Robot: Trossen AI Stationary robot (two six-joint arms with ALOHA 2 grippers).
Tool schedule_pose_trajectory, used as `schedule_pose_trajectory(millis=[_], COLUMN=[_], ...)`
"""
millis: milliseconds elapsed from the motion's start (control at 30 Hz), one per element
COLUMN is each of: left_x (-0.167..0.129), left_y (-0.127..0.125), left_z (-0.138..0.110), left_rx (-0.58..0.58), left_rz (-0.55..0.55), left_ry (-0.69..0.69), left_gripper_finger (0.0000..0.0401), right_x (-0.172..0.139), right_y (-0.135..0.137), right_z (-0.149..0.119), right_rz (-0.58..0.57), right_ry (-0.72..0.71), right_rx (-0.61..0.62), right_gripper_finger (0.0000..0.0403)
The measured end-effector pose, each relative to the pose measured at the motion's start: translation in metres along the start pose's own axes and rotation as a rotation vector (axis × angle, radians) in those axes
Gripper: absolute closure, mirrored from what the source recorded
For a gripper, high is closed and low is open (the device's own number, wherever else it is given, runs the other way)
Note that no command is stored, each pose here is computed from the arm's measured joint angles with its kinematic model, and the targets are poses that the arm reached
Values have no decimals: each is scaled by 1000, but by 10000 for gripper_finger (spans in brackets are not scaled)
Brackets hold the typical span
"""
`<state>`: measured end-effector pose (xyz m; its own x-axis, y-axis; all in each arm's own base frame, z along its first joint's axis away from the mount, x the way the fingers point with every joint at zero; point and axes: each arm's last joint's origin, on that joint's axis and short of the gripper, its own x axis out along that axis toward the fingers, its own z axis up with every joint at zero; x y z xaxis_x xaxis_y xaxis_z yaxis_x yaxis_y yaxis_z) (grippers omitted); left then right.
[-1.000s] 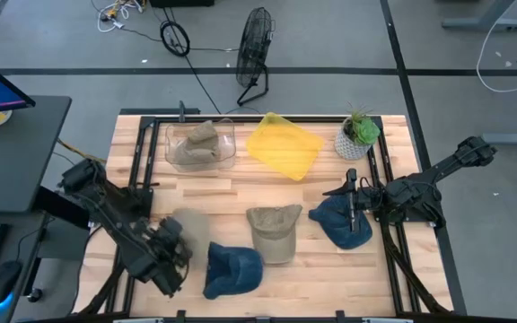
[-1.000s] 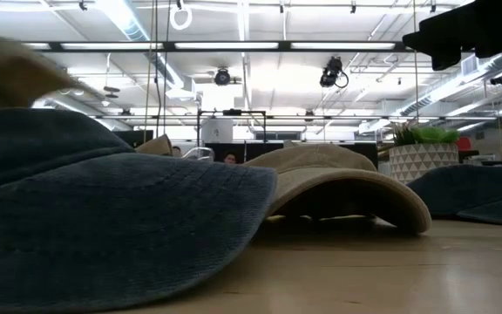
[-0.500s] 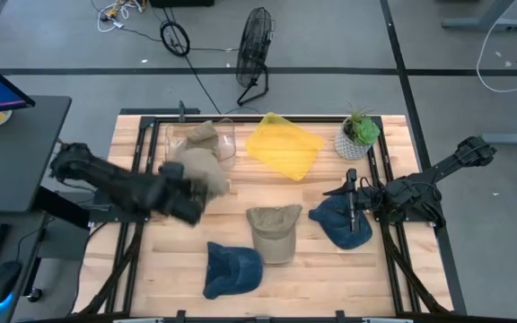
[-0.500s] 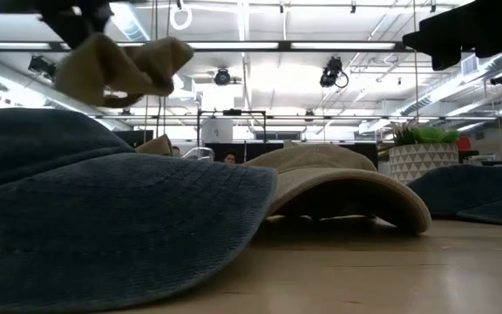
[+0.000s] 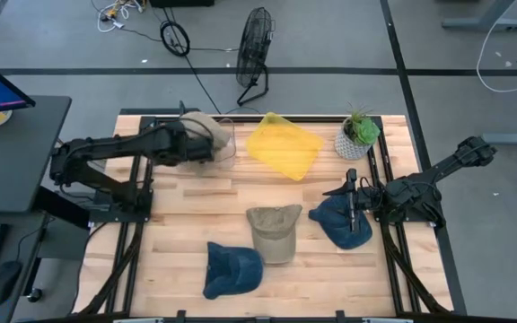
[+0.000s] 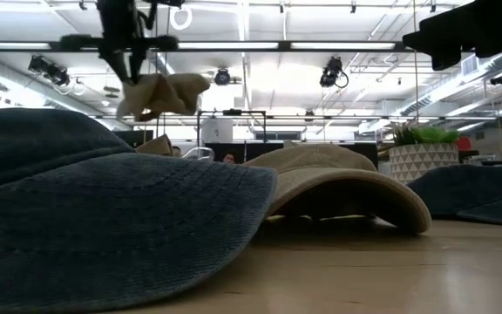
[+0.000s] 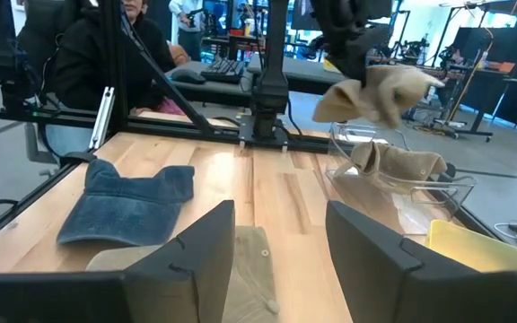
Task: Pick & Place hat
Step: Put the left brown cap into the transparent bin
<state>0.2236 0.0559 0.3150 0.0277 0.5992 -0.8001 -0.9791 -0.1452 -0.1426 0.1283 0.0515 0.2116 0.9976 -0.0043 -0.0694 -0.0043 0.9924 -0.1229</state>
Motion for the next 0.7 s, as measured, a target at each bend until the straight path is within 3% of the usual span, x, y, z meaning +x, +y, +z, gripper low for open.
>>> schedule_pose_trajectory(millis=[167, 400, 700], left_x=[10, 42, 98], left_y=[-3, -16, -39], left_z=[11, 13, 2], left_rx=[-95, -198, -182], left_rz=[15, 133, 285], left_ry=[-11, 0, 47], left_gripper_finger=[377, 388, 381], right_x=[0, 0, 0], right_y=[0, 0, 0], right_z=[0, 0, 0], right_rz=[-1, 0, 0], right_ry=[0, 0, 0], right_rx=[0, 0, 28], right_gripper_finger=[222, 222, 222])
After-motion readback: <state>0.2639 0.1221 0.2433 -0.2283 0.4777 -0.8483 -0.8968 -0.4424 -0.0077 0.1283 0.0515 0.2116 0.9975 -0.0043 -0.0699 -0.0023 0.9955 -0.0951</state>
